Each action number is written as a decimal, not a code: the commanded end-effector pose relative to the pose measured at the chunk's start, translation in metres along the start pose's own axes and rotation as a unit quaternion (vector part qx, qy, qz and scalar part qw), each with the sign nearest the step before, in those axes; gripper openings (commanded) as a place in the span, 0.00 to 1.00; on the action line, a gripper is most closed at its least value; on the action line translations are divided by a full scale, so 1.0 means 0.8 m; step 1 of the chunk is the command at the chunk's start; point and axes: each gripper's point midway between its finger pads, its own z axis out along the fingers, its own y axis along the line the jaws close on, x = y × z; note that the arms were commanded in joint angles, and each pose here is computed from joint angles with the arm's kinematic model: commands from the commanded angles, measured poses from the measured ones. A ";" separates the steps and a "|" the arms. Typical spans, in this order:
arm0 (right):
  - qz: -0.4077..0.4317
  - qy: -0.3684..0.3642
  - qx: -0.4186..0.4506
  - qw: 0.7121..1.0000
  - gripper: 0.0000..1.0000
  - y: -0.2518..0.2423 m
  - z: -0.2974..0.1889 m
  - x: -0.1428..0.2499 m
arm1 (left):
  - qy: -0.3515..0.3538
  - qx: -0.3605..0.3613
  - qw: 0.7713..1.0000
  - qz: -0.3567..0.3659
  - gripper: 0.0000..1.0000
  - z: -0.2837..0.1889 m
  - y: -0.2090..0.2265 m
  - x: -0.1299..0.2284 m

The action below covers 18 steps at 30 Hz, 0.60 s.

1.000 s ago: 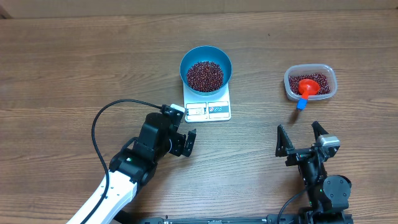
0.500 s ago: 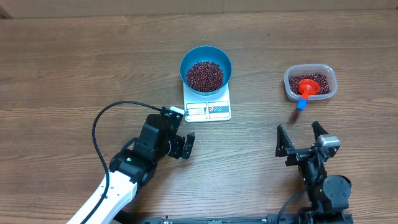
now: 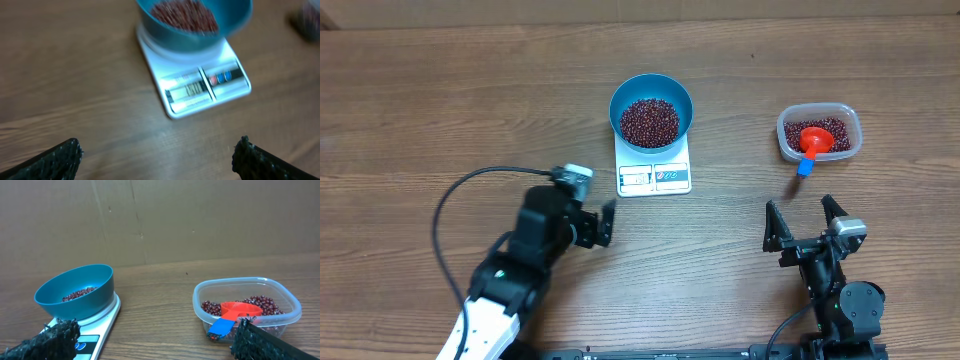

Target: Scoop item into bowl and weigh 150g on scale

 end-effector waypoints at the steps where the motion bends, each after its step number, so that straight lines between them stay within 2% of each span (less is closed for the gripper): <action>1: -0.001 -0.003 0.002 1.000 1.00 -0.001 0.000 0.002 | -0.043 -0.001 0.998 -0.034 1.00 -0.019 0.013 -0.018; 8: -0.001 -0.003 0.002 1.000 1.00 -0.001 0.000 0.002 | -0.163 -0.041 0.985 -0.047 1.00 -0.064 0.054 -0.050; 13: -0.001 -0.003 0.002 1.000 1.00 -0.001 0.000 0.002 | -0.253 -0.079 0.963 -0.052 1.00 -0.089 0.084 -0.048; 18: -0.001 -0.003 0.002 1.000 1.00 -0.001 0.000 0.002 | -0.322 -0.108 0.940 -0.019 1.00 -0.110 0.096 -0.042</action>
